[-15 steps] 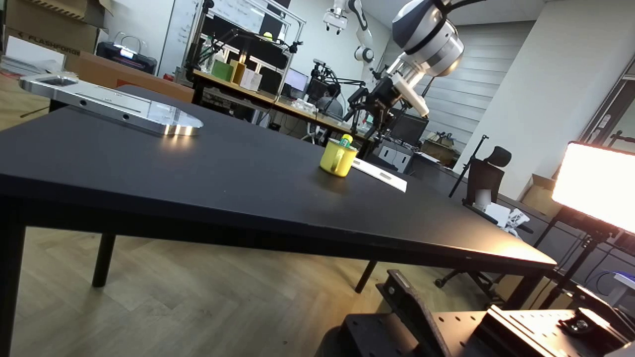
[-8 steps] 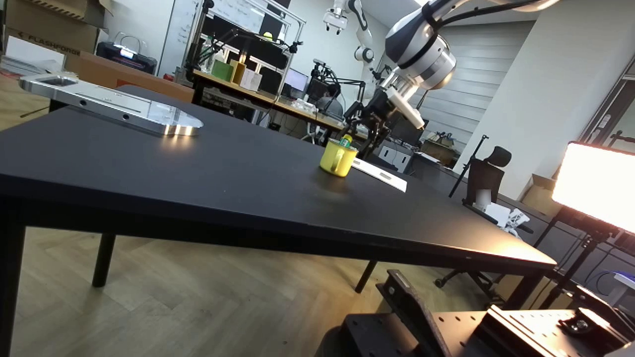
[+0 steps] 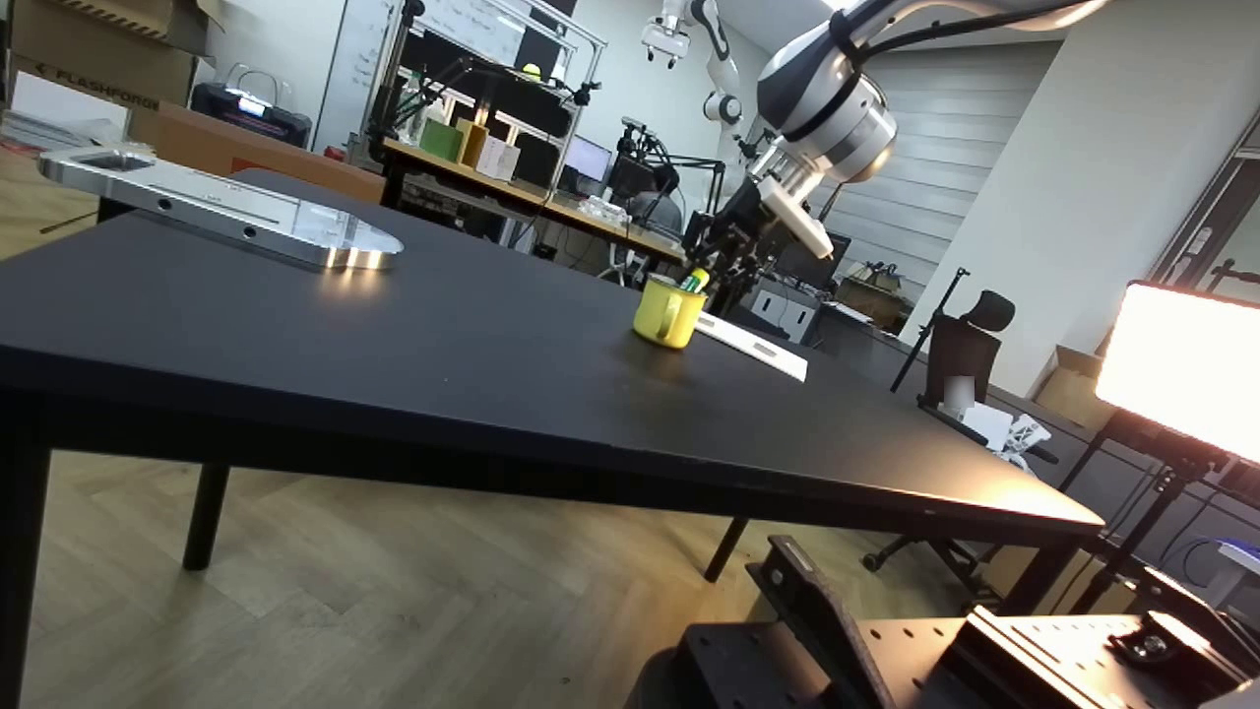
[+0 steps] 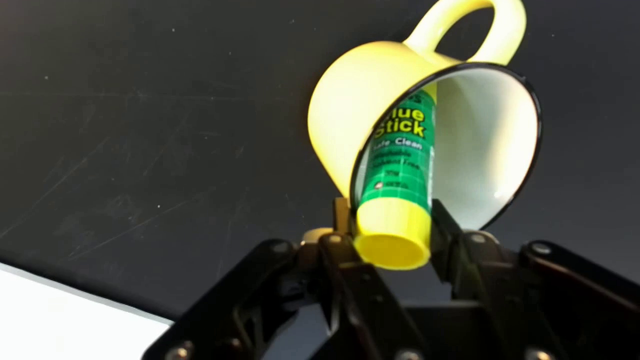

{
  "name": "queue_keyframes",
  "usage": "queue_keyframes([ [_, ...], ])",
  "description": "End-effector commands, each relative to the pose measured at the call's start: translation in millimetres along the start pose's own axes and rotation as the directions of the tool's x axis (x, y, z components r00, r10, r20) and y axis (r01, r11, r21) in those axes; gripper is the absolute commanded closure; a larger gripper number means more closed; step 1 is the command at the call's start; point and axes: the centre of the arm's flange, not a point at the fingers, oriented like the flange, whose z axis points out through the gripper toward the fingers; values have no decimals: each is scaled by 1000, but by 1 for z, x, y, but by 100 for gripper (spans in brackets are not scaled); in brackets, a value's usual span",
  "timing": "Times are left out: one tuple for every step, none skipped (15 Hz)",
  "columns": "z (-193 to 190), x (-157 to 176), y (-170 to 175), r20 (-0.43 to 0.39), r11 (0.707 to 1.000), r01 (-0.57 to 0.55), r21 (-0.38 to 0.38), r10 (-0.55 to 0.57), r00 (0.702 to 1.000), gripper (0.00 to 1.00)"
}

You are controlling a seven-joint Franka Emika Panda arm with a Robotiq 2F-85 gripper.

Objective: Remove the glue stick from the mug and put it on the table

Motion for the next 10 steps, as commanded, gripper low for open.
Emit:
queue_keyframes([
  [-6, 6, -4, -21, 1000, 25, -8, -25, 999, 86],
  [-7, 7, -5, -20, 1000, 29, -10, -29, 999, 88],
  [-7, 7, -6, -19, 999, 34, -14, -34, 999, 88],
  [-8, 7, -6, -16, 999, 35, -14, -35, 999, 88],
  [-8, 6, -5, -11, 999, 34, -15, -34, 999, 38],
  [-8, 7, -4, -8, 999, 37, -17, -37, 999, 37],
  [-10, 8, -3, -3, 999, 37, -19, -37, 999, 32],
  [-11, 8, -3, 2, 999, 37, -20, -37, 999, 24],
  [-12, 9, -3, 4, 999, 40, -18, -40, 999, 19],
  [-13, 10, -4, 7, 999, 39, -16, -39, 999, 12],
])
